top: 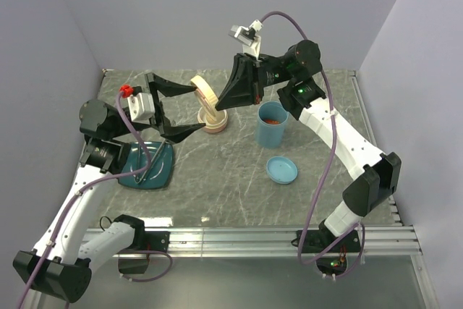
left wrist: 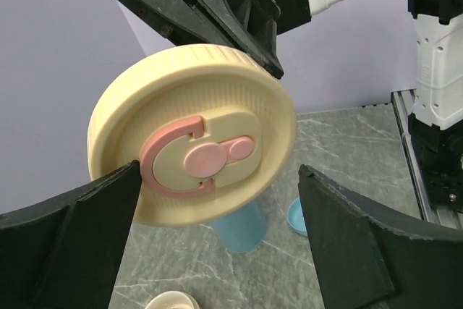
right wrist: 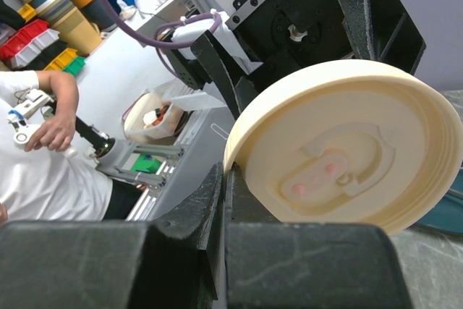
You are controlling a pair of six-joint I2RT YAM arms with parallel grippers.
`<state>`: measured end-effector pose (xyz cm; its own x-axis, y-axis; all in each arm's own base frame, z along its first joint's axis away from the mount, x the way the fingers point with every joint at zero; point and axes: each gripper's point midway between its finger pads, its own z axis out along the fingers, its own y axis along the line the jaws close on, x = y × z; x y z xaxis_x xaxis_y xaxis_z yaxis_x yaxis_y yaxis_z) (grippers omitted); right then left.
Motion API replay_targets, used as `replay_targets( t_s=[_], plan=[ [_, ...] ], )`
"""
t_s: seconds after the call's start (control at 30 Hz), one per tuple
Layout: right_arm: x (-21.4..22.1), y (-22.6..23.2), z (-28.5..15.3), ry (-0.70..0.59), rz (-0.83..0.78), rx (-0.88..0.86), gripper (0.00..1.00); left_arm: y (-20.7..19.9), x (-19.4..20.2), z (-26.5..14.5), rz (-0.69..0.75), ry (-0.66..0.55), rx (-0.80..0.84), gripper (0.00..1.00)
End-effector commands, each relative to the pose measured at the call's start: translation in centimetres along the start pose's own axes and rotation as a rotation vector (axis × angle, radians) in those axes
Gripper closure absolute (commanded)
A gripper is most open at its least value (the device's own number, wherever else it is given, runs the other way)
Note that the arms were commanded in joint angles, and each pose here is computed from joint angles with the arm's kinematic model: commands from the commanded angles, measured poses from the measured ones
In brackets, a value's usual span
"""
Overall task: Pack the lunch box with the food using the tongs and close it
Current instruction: Pass the lid of the lunch box from the right arm to the left
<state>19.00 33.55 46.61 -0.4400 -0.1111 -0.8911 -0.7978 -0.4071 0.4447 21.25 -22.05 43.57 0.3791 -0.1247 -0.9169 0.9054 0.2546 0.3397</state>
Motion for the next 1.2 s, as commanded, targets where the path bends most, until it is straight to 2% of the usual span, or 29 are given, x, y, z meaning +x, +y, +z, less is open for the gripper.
replay_targets(
  t_s=[0.0, 0.27, 0.53, 0.67, 0.7, 0.87, 1.03, 1.17],
  plan=[
    [-1.4, 1.7, 0.2, -0.027, -0.085, -0.003, 1.00, -1.1, -1.9, 0.4, 0.064, -0.022, 0.076, 0.06],
    [-3.3, 1.5, -1.2, -0.061, -0.117, 0.040, 1.00, -1.6, -1.2, -0.1, 0.056, 0.025, 0.057, 0.26],
    [-4.7, 1.1, -2.2, -0.091, -0.150, 0.079, 1.00, -2.6, -2.2, -0.4, 0.047, 0.014, 0.074, 0.40],
    [-5.3, 0.3, -2.4, -0.119, -0.150, 0.103, 1.00, -3.2, -2.7, 0.0, -0.016, 0.000, 0.115, 0.46],
    [-5.5, 0.5, -2.4, -0.127, -0.165, 0.101, 1.00, -2.9, -3.0, 0.1, -0.083, -0.010, 0.088, 0.46],
    [-7.6, -0.4, -3.3, -0.236, -0.131, 0.140, 1.00, 1.3, -6.3, -0.1, -0.091, -0.138, -0.174, 0.37],
    [-8.3, -0.4, -3.9, -0.323, -0.065, 0.106, 1.00, 3.7, -7.9, 0.0, -0.165, -0.208, -0.265, 0.33],
    [-8.3, 0.5, -3.7, -0.328, -0.081, 0.085, 1.00, 5.0, -8.3, 0.3, -0.171, -0.243, -0.287, 0.31]
  ],
)
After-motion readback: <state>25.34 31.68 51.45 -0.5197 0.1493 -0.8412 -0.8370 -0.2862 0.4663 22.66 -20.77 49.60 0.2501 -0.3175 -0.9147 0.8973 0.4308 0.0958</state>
